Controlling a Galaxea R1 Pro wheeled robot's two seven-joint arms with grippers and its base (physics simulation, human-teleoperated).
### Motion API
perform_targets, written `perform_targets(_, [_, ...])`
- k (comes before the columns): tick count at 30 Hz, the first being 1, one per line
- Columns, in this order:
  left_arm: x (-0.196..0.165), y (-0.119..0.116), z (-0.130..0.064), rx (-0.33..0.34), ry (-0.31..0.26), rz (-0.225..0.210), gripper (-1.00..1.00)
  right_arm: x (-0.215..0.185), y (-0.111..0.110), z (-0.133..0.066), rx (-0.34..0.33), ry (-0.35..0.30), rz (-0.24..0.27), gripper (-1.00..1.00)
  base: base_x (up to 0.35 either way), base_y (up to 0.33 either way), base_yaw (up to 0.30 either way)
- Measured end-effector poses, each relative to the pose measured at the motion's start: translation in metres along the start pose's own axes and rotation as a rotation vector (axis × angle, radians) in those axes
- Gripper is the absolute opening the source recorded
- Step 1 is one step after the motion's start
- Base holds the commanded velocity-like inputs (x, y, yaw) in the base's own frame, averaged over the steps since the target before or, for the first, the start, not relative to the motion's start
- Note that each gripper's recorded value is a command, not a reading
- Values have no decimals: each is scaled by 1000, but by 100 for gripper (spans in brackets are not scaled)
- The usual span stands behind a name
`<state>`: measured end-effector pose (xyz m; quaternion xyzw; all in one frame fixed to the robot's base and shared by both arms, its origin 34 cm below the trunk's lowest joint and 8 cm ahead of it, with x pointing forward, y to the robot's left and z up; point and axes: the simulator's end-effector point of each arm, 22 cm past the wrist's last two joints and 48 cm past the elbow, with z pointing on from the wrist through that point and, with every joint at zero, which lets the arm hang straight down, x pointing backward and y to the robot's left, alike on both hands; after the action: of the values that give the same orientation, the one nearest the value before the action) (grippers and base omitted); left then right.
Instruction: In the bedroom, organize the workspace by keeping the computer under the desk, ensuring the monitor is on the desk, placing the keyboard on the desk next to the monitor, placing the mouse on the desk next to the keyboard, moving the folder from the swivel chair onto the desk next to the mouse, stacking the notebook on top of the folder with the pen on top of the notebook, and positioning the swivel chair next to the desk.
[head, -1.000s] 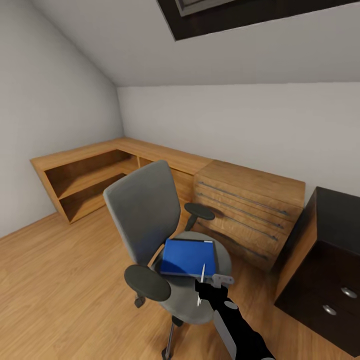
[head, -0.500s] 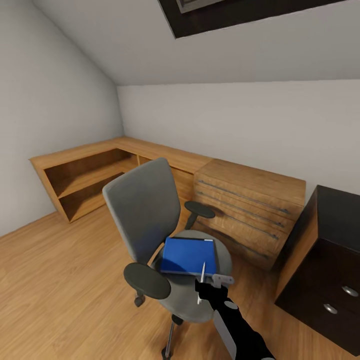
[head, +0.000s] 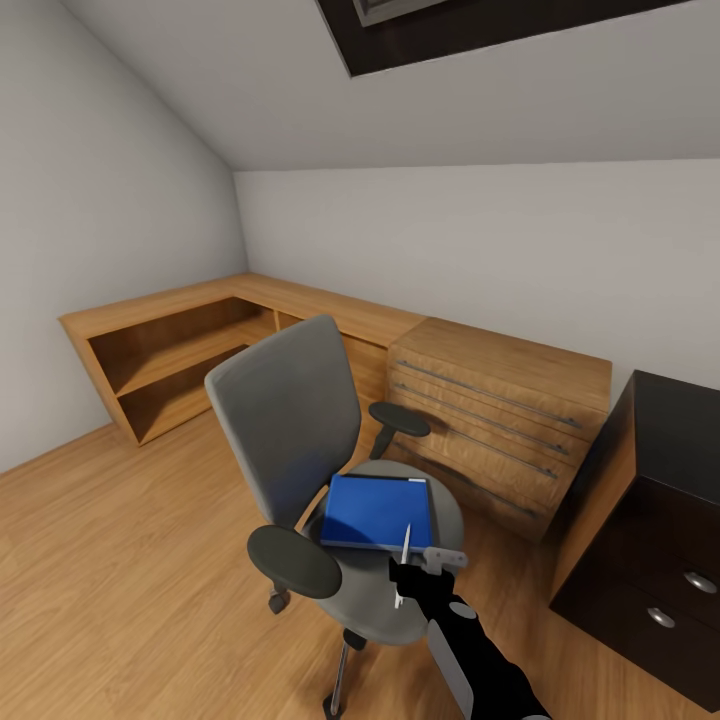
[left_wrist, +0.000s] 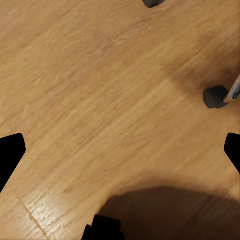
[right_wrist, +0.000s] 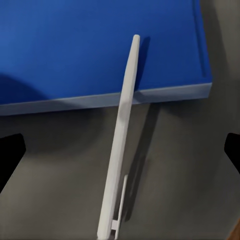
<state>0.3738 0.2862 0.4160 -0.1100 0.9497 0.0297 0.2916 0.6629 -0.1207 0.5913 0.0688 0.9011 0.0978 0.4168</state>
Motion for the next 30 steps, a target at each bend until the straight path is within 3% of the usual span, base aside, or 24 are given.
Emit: perform_targets(30, [1,0,1,0,0,1,100,3,-1,1,4,3,-3,100,8,0,0])
